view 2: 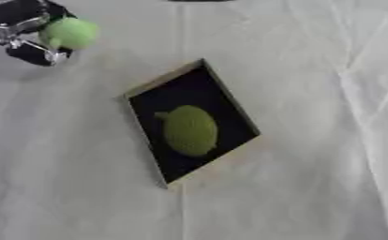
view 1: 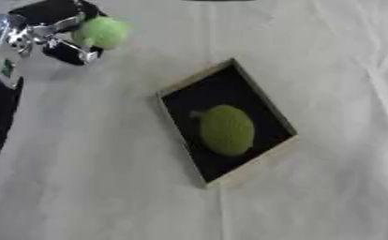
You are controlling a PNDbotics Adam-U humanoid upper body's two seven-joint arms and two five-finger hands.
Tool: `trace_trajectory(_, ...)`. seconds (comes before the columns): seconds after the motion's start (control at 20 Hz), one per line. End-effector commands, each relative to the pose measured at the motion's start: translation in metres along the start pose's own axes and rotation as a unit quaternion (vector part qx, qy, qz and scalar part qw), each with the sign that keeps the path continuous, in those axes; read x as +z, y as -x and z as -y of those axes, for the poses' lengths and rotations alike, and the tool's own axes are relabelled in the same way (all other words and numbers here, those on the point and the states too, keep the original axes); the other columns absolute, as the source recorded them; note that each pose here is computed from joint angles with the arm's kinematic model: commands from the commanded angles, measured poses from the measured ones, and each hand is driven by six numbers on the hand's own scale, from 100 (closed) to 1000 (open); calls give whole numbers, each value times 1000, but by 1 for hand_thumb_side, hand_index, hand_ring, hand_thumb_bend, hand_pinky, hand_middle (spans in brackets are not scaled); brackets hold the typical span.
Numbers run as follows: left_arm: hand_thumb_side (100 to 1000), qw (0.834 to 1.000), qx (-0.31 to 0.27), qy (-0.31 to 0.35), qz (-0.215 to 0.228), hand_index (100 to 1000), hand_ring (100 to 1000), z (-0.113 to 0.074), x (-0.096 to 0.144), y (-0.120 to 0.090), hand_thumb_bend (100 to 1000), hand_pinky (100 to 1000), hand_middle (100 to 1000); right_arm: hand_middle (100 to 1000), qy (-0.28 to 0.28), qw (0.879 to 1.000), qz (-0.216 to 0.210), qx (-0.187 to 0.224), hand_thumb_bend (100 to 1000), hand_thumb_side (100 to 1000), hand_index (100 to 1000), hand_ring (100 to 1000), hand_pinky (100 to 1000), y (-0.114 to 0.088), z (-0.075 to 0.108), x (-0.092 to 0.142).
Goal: Pick up objects on the table and place them in the box.
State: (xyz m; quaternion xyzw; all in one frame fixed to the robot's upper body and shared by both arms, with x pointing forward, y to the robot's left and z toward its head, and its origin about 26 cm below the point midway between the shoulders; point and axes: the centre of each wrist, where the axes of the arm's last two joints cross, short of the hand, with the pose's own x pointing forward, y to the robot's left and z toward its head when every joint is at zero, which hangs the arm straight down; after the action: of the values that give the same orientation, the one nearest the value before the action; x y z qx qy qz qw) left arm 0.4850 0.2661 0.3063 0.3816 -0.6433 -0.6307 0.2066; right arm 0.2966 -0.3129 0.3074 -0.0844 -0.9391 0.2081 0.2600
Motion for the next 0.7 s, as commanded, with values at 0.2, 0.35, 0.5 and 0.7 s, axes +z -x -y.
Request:
trace_trajectory(0.2,156,989,-40,-74,118,786,695,-40,-20,-47,100,763,629,629,1,1000,18,3,100,530,768,855,894,-8,3,-5)
trace_trajectory(0.35,175,983,-44,-87,159,782,693,-45,-31,-73,100,758,626,629,1,1000,20,1,100,530,768,855,894,-8,3,-6)
trace_trajectory(0.5,148,978,-41,-86,186,775,684,-42,-45,-99,100,750,617,629,1,1000,21,-1,100,530,767,855,894,-8,2,-7)
trace_trajectory(0.7,165,976,-34,-76,203,773,684,-31,-59,-119,100,752,617,629,1,1000,21,-1,100,530,767,855,894,-8,2,-7)
